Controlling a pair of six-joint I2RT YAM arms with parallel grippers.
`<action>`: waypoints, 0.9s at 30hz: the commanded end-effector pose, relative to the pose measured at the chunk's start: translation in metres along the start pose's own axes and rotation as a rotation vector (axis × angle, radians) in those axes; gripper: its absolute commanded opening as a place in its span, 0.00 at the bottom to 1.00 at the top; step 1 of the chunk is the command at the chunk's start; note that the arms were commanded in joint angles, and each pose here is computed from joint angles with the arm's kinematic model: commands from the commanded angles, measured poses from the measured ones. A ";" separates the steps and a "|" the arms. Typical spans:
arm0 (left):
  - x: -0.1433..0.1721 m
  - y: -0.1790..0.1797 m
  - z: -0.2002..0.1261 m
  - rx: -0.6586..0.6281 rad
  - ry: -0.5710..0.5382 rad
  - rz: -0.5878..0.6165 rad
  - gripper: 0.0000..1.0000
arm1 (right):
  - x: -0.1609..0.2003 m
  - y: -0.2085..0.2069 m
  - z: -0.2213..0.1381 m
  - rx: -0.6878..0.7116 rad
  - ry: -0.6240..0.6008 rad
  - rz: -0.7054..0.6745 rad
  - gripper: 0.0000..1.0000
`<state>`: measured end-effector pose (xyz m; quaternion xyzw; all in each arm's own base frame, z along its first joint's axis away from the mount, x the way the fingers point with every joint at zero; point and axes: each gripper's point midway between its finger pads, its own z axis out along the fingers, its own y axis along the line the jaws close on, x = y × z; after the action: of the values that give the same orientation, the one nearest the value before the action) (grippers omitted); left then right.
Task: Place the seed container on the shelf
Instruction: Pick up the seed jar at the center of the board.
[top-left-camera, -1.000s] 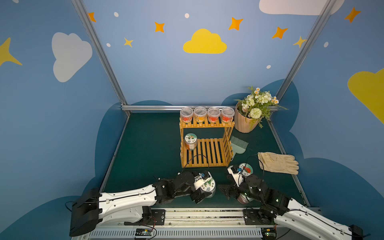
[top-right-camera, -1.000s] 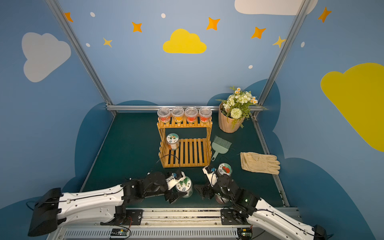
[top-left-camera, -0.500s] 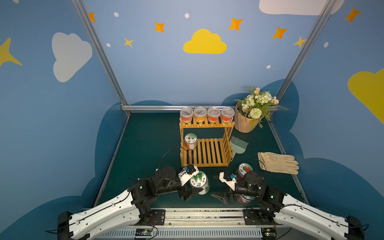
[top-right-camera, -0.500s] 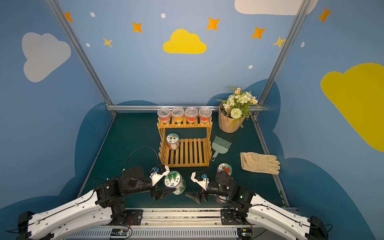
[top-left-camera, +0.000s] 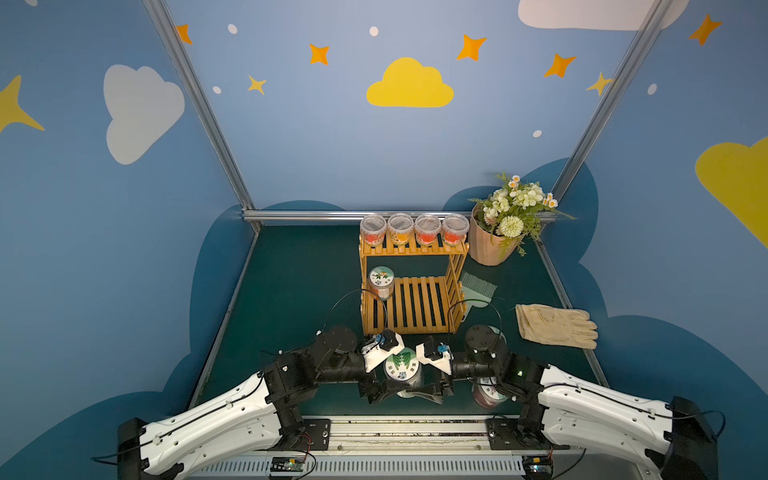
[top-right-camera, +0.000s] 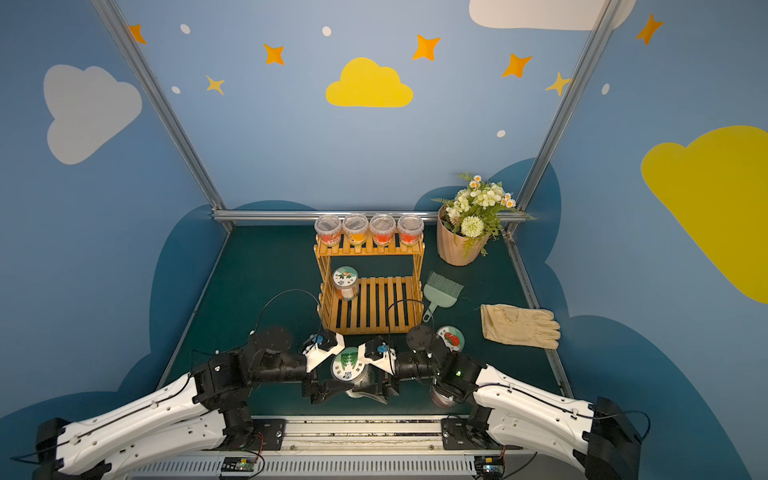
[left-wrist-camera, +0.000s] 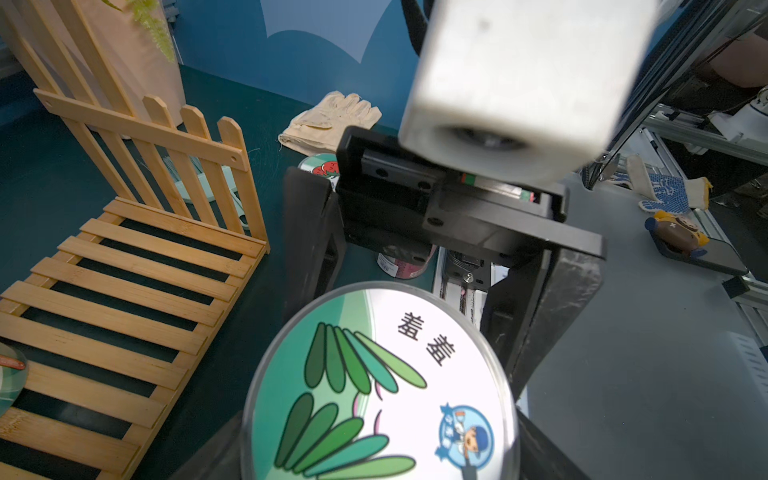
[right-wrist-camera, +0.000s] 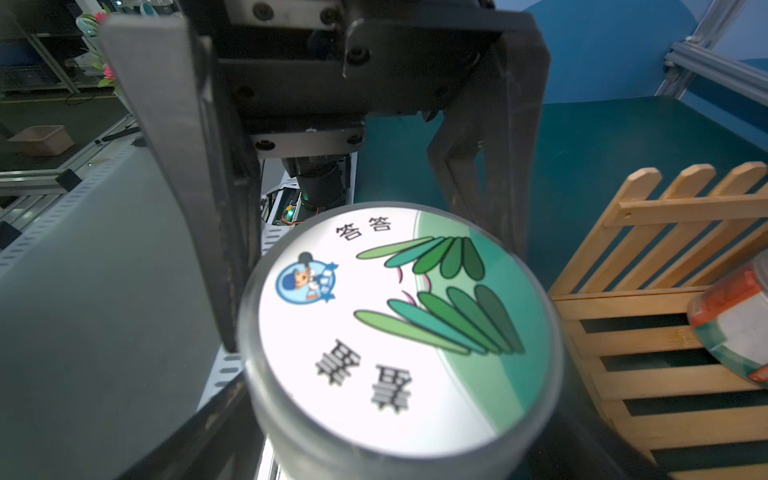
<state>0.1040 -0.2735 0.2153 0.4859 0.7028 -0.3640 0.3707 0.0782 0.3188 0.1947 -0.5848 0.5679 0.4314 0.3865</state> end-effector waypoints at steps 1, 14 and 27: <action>-0.024 -0.009 -0.006 0.037 -0.053 0.039 0.72 | -0.023 0.004 0.003 -0.041 -0.054 0.003 0.92; -0.026 -0.018 -0.002 0.088 -0.036 0.030 0.72 | -0.001 0.016 0.003 -0.104 0.022 0.006 0.93; -0.029 -0.033 0.006 0.172 -0.010 -0.002 0.96 | 0.009 0.010 -0.004 -0.032 0.027 0.038 0.79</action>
<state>0.0934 -0.2881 0.2156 0.5049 0.7017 -0.3805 0.3285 0.0665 0.3128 0.1903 -0.5883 0.5758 0.4451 0.3524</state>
